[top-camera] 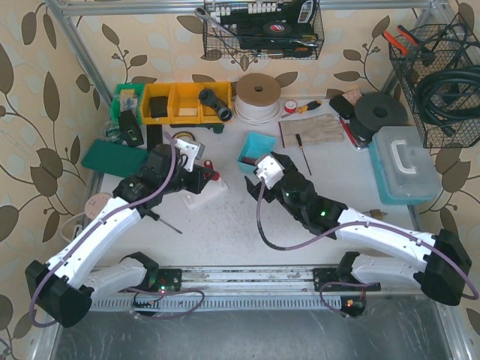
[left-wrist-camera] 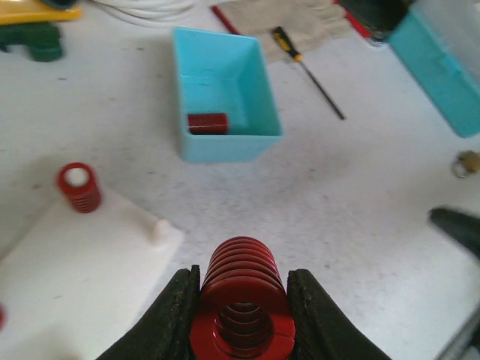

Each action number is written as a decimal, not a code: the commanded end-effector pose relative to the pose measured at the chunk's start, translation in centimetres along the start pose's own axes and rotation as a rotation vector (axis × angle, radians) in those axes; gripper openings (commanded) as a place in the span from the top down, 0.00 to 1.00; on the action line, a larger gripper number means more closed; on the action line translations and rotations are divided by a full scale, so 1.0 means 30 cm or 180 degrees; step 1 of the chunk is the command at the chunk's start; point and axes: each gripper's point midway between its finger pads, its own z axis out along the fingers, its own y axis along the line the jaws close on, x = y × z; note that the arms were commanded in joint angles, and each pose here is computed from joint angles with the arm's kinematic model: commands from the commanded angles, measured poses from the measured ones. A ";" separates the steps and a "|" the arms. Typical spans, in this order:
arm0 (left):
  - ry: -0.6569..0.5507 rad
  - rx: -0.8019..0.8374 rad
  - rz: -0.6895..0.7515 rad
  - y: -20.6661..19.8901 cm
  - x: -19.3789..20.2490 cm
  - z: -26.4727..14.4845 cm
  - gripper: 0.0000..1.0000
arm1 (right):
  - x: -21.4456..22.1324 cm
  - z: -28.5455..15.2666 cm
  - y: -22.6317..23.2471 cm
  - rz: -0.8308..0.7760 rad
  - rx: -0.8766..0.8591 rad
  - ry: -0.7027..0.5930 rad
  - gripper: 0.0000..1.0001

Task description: Install the large spring

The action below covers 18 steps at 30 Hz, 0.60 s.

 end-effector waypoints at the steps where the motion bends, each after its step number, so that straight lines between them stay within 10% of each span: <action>1: -0.0184 -0.0662 0.0171 0.092 -0.040 -0.082 1.00 | 0.077 0.000 -0.106 0.0246 0.0485 0.0426 0.00; 18: 0.0373 -0.1672 0.0027 0.315 0.140 -0.030 1.00 | 0.340 0.031 -0.258 0.0919 0.1003 0.0888 0.01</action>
